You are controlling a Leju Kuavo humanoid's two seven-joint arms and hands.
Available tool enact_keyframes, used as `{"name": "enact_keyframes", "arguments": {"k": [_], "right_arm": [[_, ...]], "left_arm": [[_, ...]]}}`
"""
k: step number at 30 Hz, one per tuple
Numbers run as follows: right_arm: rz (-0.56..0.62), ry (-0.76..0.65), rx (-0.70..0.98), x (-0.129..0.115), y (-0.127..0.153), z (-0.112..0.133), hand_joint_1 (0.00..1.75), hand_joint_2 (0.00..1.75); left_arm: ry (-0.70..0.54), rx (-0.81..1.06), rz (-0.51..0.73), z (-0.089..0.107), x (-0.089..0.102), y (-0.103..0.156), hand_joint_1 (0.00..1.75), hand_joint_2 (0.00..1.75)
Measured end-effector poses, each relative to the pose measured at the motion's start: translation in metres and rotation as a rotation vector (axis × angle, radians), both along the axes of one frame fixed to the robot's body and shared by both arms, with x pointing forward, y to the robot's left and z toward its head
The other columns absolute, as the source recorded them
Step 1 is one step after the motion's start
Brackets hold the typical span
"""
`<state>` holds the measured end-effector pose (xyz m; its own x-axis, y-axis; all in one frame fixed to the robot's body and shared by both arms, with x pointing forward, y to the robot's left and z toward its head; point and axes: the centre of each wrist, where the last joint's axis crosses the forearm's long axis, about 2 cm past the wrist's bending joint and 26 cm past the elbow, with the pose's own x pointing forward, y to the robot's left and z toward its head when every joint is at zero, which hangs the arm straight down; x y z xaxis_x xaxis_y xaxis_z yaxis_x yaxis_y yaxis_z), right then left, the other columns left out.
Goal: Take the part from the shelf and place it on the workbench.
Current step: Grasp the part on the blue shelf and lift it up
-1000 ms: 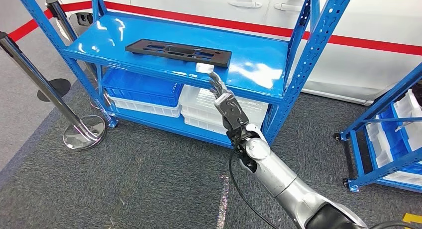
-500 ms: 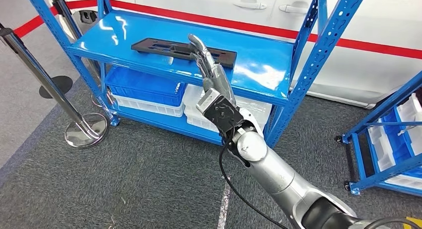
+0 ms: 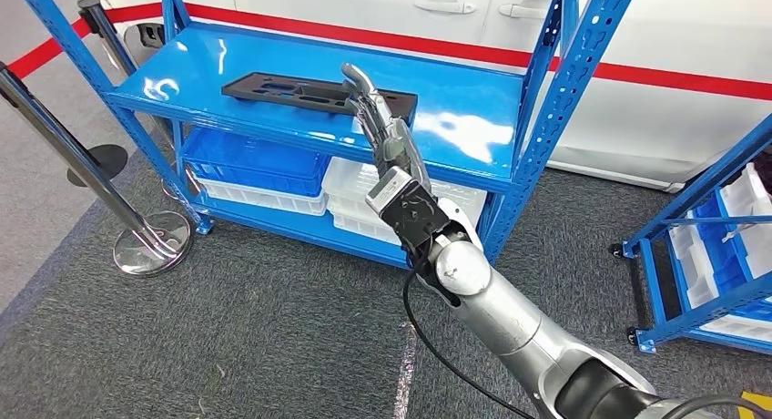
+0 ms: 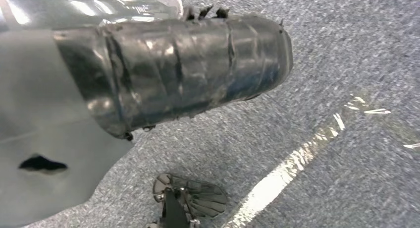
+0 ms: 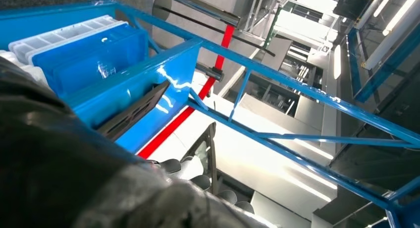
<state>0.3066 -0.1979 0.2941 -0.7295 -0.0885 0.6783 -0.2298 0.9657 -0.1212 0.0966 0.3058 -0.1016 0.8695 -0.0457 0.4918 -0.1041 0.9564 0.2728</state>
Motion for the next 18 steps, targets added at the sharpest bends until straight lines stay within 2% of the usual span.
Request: {"name": "enact_keyframes", "arguments": {"k": [18], "right_arm": [[0.169, 0.081, 0.123, -0.001, 0.0016, -0.0075, 0.0, 0.0]], "left_arm": [[0.02, -0.022, -0.017, -0.0001, 0.0002, -0.0014, 0.0, 0.0]]}}
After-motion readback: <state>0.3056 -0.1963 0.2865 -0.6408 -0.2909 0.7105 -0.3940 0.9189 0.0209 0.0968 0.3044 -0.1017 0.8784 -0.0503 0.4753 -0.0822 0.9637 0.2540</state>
